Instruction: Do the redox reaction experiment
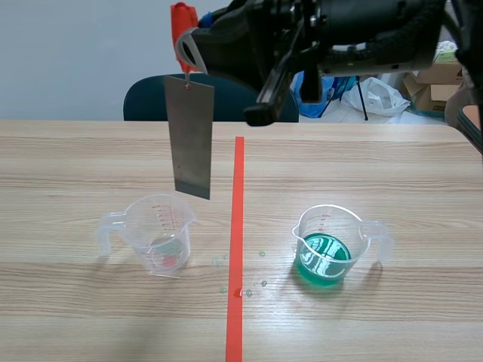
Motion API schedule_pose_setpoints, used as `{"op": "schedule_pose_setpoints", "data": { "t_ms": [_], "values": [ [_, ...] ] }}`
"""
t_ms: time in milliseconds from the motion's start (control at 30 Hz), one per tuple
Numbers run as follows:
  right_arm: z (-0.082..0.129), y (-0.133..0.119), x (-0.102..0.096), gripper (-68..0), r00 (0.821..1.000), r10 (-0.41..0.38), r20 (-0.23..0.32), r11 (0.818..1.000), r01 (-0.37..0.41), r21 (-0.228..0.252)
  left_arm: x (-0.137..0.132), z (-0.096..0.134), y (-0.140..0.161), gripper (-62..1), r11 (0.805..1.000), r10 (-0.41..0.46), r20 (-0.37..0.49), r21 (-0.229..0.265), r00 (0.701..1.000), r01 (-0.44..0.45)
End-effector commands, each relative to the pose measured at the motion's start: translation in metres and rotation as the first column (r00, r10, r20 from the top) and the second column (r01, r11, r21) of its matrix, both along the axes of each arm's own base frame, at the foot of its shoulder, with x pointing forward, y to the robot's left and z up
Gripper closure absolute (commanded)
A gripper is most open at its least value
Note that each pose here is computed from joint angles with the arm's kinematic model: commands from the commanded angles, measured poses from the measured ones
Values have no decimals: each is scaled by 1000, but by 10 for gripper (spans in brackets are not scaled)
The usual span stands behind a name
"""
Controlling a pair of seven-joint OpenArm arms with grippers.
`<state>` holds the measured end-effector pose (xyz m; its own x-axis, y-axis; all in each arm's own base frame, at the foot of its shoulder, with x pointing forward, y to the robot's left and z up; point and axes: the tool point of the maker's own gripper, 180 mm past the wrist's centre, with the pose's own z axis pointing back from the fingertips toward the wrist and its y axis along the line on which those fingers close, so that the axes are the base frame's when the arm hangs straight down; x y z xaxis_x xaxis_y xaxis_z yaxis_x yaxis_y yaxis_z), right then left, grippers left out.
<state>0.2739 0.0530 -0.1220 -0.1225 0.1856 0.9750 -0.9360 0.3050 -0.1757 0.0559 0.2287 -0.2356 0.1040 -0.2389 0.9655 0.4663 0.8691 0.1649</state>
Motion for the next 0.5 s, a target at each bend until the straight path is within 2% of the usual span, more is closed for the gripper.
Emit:
{"op": "schedule_pose_setpoints", "data": {
  "t_ms": [0, 167, 467],
  "values": [
    [7, 4, 3, -6, 1000, 8, 13, 1000, -8, 18, 2, 5, -2, -623, 1000, 3, 23, -15, 1000, -3],
    [0, 25, 3, -6, 999, 48, -25, 999, -47, 17, 2, 5, -2, -623, 1000, 3, 23, -15, 1000, -3],
    [-4, 55, 2, -6, 994, 102, -41, 995, -101, 19, 2, 5, -2, -623, 1000, 3, 23, -15, 1000, -3]
  ]
}}
